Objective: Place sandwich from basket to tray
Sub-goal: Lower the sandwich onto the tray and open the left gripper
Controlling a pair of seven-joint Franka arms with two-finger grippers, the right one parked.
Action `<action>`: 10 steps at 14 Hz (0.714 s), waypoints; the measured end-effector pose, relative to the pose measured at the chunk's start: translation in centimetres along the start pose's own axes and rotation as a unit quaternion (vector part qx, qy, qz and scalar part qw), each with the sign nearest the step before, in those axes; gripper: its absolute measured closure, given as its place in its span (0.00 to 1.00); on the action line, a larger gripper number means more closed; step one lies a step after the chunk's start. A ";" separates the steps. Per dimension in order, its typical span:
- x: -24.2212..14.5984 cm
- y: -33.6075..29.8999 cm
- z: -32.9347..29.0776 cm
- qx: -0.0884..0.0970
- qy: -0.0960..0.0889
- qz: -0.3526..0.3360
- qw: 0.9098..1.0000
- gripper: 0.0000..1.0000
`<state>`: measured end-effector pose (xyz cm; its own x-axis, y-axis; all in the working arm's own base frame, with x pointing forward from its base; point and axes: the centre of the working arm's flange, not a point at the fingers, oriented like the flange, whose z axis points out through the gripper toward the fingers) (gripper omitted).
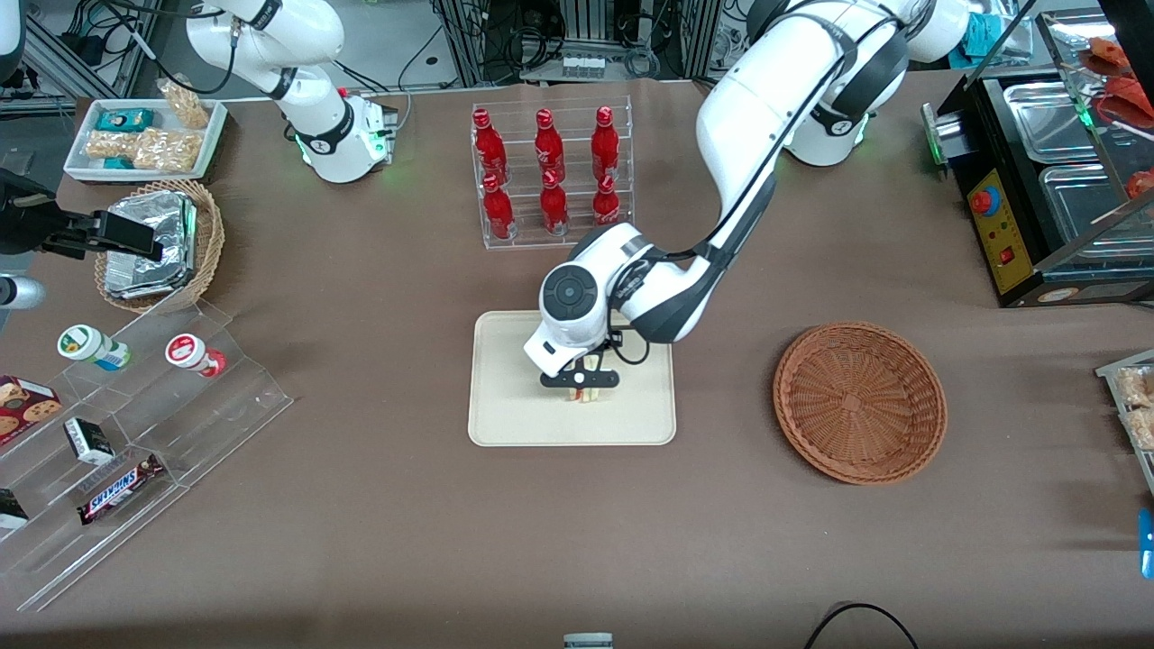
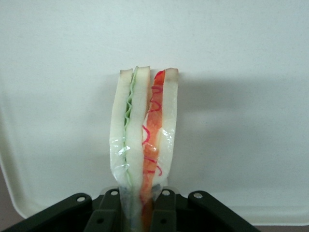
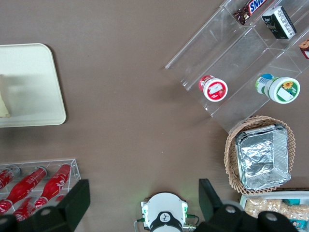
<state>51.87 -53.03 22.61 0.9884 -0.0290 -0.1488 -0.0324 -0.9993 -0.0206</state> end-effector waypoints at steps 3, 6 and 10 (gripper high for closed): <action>-0.3 0.5 -0.1 0.000 0.002 0.004 1.000 0.53; -0.4 0.9 -0.3 0.028 0.035 0.009 0.999 0.22; 0.8 -0.6 -3.6 0.049 0.043 -0.014 0.998 0.00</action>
<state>53.18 -52.51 26.08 0.9981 -0.0067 -0.0616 -0.0141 -0.9926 -0.1207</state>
